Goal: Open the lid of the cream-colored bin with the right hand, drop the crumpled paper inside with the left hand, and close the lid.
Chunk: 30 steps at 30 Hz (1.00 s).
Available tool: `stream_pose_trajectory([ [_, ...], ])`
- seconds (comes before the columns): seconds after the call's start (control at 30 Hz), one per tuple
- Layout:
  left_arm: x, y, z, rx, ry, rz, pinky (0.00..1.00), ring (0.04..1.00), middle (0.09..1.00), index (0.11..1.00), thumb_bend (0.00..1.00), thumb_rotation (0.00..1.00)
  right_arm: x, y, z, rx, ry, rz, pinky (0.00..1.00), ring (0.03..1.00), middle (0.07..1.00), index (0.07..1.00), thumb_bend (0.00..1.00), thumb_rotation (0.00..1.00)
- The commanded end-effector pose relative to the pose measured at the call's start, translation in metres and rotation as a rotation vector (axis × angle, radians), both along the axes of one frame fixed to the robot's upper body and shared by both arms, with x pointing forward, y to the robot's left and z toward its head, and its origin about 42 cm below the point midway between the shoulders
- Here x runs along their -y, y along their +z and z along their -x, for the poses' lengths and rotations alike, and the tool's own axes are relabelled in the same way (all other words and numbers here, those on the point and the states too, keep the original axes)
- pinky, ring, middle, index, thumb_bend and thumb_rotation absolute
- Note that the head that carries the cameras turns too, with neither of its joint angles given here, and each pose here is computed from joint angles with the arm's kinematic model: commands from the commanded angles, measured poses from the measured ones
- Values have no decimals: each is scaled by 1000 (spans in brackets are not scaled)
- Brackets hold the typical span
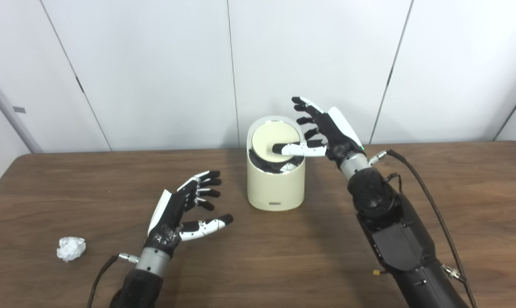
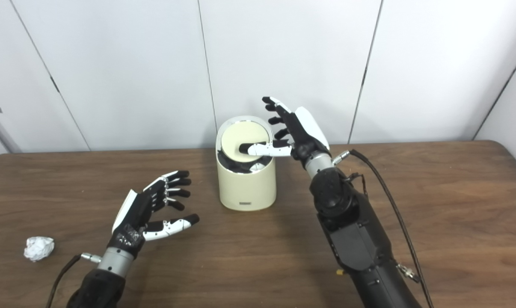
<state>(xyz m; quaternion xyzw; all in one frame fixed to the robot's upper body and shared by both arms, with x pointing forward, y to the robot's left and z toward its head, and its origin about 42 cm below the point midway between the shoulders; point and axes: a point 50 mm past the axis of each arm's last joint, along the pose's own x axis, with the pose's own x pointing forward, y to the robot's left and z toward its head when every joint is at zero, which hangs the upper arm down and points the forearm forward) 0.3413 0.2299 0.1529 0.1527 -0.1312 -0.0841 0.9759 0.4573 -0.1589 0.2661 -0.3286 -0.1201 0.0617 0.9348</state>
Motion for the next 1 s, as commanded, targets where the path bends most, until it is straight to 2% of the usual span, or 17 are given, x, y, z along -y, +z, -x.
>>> stream_pose_trajectory([
  [0.0, 2, 14, -4, 73, -10, 10, 571, 707, 787, 824, 727, 65, -10, 35, -5, 109, 24, -3, 615, 804, 894, 914, 844, 430],
  [0.73, 4, 13, 1, 62, -17, 28, 579, 710, 805, 828, 723, 75, -12, 29, -10, 113, 9, 50, 598, 777, 874, 894, 837, 357],
  [0.97, 4, 12, 2, 64, -20, 28, 583, 714, 805, 828, 725, 74, -12, 28, -13, 109, 0, 69, 597, 778, 875, 890, 830, 367],
])
